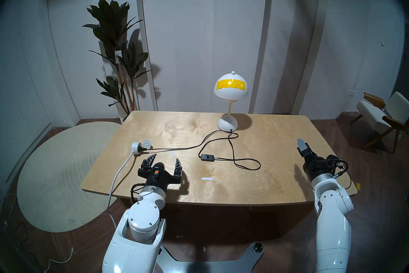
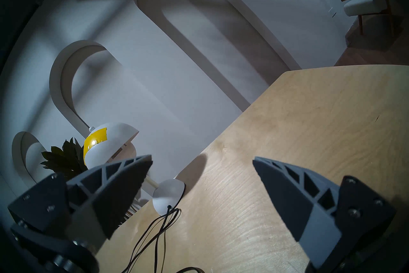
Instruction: Turn on the table lamp by pressing the switch
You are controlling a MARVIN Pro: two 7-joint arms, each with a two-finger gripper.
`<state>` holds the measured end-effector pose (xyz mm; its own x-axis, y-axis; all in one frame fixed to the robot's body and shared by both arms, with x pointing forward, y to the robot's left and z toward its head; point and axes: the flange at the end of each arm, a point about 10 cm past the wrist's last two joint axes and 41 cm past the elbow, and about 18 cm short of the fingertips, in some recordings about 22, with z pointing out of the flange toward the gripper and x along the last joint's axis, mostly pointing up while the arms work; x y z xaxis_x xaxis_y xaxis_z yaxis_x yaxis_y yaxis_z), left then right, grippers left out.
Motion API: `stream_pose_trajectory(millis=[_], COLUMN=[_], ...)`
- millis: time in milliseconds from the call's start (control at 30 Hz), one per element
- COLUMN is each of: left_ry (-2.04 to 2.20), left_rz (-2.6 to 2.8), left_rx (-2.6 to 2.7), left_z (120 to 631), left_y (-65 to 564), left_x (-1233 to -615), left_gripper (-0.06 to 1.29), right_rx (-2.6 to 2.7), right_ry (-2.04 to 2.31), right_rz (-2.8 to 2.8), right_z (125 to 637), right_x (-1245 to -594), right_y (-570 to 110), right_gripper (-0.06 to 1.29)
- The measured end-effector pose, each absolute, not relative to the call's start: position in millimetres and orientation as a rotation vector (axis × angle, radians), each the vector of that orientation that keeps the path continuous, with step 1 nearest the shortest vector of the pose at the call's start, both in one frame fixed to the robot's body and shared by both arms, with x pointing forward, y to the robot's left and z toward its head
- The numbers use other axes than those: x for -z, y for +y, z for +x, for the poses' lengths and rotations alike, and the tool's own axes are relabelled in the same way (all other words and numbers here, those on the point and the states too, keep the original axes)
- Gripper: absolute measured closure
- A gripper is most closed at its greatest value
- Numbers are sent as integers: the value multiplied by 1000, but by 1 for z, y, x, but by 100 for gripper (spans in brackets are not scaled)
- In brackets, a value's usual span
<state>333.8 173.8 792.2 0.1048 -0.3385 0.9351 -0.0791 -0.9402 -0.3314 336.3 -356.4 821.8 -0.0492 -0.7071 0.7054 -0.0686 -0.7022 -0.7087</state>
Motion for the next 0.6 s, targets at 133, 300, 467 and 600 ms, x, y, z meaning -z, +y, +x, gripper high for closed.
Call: stream_pose_trajectory(millis=[133, 300, 467, 600], left_ry=[562, 704, 807, 851], left_rz=[-2062, -1905, -1751, -1676], left_rx=[1869, 1795, 1709, 1648], left_z=[338, 344, 349, 352], left_y=[168, 158, 146, 137], left_x=[-802, -816, -829, -835], left_gripper=[-2, -2, -2, -2], right_rx=[1802, 1802, 1802, 1802], right_ry=[824, 826, 828, 829], right_rz=[-1762, -1760, -1758, -1758], right_z=[336, 336, 336, 336], right_x=[-822, -822, -822, -822], right_y=[-357, -357, -357, -357], right_gripper=[0, 0, 0, 0])
